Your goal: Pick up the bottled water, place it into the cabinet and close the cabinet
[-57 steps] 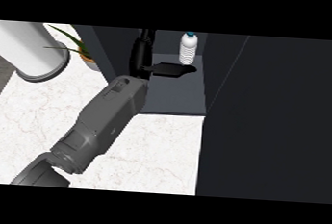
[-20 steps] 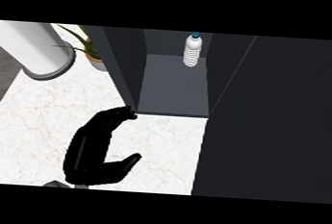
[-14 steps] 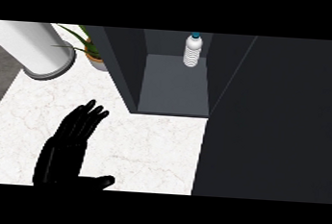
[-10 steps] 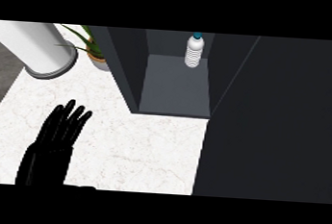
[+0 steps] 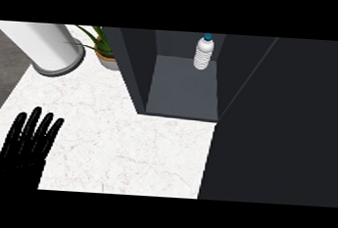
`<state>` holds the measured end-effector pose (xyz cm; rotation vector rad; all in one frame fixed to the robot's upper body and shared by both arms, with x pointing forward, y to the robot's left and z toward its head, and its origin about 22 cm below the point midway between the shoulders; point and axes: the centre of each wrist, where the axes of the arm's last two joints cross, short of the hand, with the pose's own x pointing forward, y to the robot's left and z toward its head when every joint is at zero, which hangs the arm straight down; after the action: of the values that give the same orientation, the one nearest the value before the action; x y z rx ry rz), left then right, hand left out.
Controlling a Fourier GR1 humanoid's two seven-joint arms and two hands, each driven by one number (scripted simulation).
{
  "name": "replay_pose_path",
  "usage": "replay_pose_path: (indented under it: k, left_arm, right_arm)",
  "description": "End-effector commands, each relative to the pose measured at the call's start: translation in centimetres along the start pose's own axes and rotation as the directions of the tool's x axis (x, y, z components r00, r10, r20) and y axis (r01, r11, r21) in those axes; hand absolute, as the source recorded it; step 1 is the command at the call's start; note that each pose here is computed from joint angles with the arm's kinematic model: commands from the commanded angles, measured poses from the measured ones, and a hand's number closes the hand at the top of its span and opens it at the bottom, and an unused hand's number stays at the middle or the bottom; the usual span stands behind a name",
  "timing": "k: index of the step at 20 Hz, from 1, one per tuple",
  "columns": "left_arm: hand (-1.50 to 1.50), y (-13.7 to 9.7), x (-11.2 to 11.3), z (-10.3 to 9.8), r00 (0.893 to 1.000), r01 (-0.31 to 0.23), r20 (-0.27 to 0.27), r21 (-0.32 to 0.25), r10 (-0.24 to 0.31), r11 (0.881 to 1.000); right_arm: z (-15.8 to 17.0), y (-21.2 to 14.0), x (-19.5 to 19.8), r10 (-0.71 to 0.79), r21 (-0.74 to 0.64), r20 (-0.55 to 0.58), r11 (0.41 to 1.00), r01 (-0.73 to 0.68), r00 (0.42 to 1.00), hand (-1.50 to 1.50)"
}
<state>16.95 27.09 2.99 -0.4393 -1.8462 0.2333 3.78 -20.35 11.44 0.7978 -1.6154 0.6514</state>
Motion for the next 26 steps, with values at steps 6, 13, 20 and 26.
replay_pose_path:
  k: [6, 13, 20, 26]
  left_arm:
    - [-1.50, 2.3, 3.0, 1.1, 1.000, -0.007, -0.006, -0.033, 0.006, 0.999]
    - [-1.50, 3.1, 4.0, 1.0, 1.000, -0.016, -0.003, -0.082, 0.016, 0.996]
    - [-1.50, 3.7, 5.4, 0.3, 1.000, -0.004, -0.002, -0.127, 0.004, 0.992]
    - [-1.50, 4.0, 5.7, 0.0, 1.000, 0.004, -0.022, -0.152, -0.007, 0.988]
  right_arm:
    - [-3.0, 2.7, 2.0, -0.093, 0.101, 0.118, 0.992, 0.082, 0.989, 1.50]
    - [-3.4, 1.9, 1.7, -0.046, 0.153, 0.058, 0.988, 0.037, 0.997, 1.50]
    - [-4.1, 0.8, 1.0, 0.020, 0.196, 0.039, 0.980, -0.027, 0.999, 1.50]
    - [-4.2, -0.6, 1.5, 0.177, 0.290, 0.001, 0.942, -0.169, 0.984, -1.50]
